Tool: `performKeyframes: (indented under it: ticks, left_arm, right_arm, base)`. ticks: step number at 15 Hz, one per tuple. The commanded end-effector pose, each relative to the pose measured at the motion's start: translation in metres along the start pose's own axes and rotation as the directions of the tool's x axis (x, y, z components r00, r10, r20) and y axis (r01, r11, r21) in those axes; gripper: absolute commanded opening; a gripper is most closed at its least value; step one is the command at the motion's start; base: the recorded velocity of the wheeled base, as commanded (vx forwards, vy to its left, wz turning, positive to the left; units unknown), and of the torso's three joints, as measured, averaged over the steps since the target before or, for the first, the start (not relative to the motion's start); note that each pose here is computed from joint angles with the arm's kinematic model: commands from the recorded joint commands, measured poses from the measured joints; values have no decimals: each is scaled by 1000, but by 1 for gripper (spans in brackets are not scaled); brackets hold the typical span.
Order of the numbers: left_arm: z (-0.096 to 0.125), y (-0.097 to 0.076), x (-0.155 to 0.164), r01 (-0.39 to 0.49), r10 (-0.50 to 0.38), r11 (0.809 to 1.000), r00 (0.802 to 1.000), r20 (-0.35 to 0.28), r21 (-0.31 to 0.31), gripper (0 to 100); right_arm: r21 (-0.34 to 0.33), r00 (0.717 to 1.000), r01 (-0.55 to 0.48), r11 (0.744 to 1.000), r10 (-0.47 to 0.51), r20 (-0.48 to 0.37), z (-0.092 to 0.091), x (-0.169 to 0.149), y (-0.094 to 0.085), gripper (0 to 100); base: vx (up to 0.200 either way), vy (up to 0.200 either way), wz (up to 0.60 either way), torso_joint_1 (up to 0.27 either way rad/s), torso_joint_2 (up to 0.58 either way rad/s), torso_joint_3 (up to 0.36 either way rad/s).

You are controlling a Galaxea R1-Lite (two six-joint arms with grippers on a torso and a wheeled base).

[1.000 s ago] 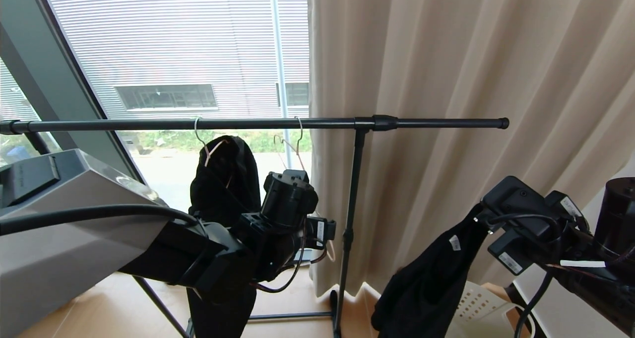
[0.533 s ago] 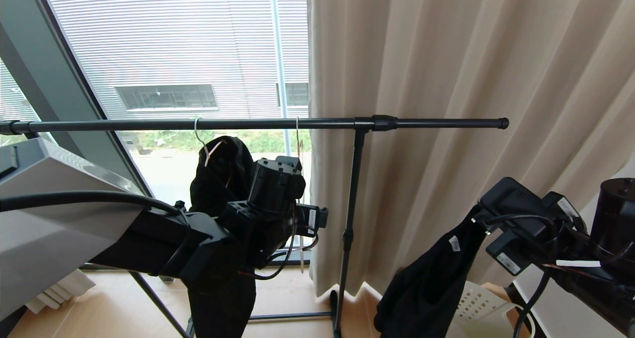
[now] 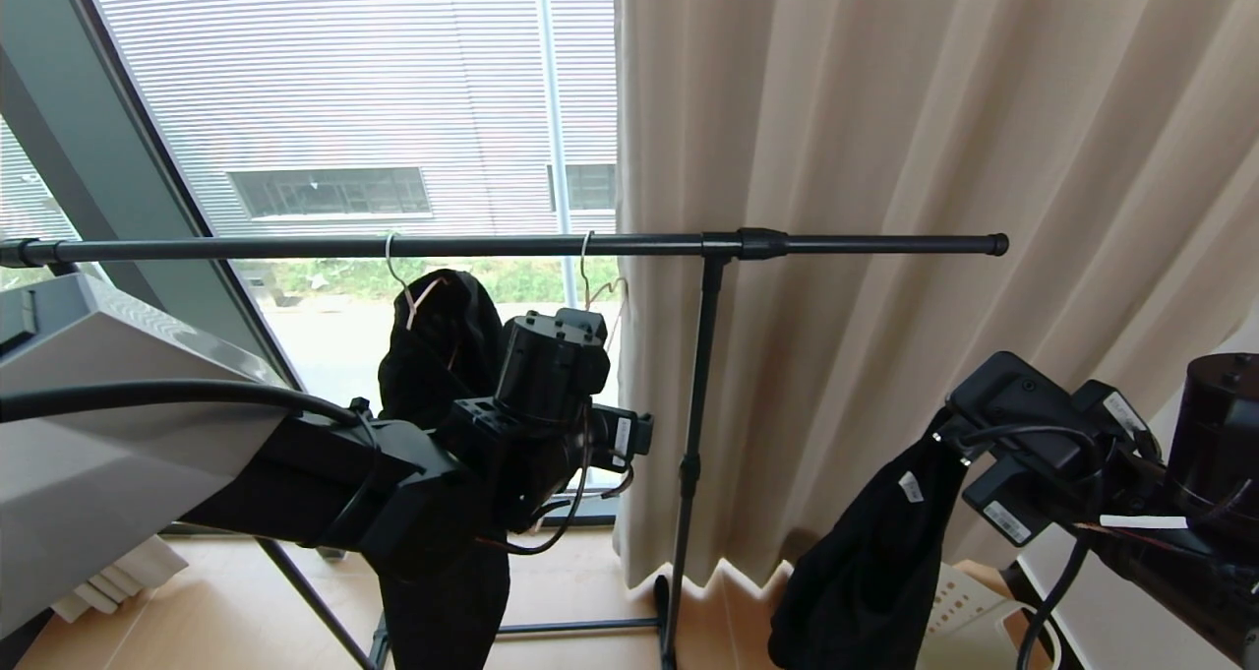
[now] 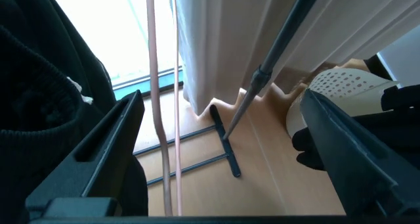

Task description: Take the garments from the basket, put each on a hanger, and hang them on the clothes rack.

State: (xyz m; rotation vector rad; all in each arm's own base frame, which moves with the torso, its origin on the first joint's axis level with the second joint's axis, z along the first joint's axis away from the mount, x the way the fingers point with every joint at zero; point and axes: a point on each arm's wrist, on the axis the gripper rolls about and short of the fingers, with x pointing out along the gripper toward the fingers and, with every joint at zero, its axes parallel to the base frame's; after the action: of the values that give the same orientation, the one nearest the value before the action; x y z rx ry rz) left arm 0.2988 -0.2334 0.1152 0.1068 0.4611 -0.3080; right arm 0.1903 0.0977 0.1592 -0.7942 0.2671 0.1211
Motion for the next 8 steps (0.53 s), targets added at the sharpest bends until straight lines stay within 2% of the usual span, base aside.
performKeyframes:
  ticks: [1,6,7,8]
  left_arm:
    - [-1,1,2,-3,3,1000,1000,-4,-1,100]
    - [-7,2,7,-11,11,1000,1000,-23,4,100]
    - [-8,1,9,-13,13,1000,1000,-27,5,0]
    - [-10,1,10,-19,19,1000,999,-32,7,0]
  right_arm:
    - [-3,1000,-2,1000,2,-3,0,1,1,0]
    - [-4,1000,-3,1000,3,-4,-1,1,1,0]
    - [-3,1000,-4,1000,4,-5,-1,1,1,0]
    - [-3,1000,-4,1000,4,-5,-1,1,1,0]
  base:
    - [0,0,0,0,0,0]
    - [0,0,0,0,0,0]
    - [0,0,0,0,0,0]
    - [0,0,0,0,0,0]
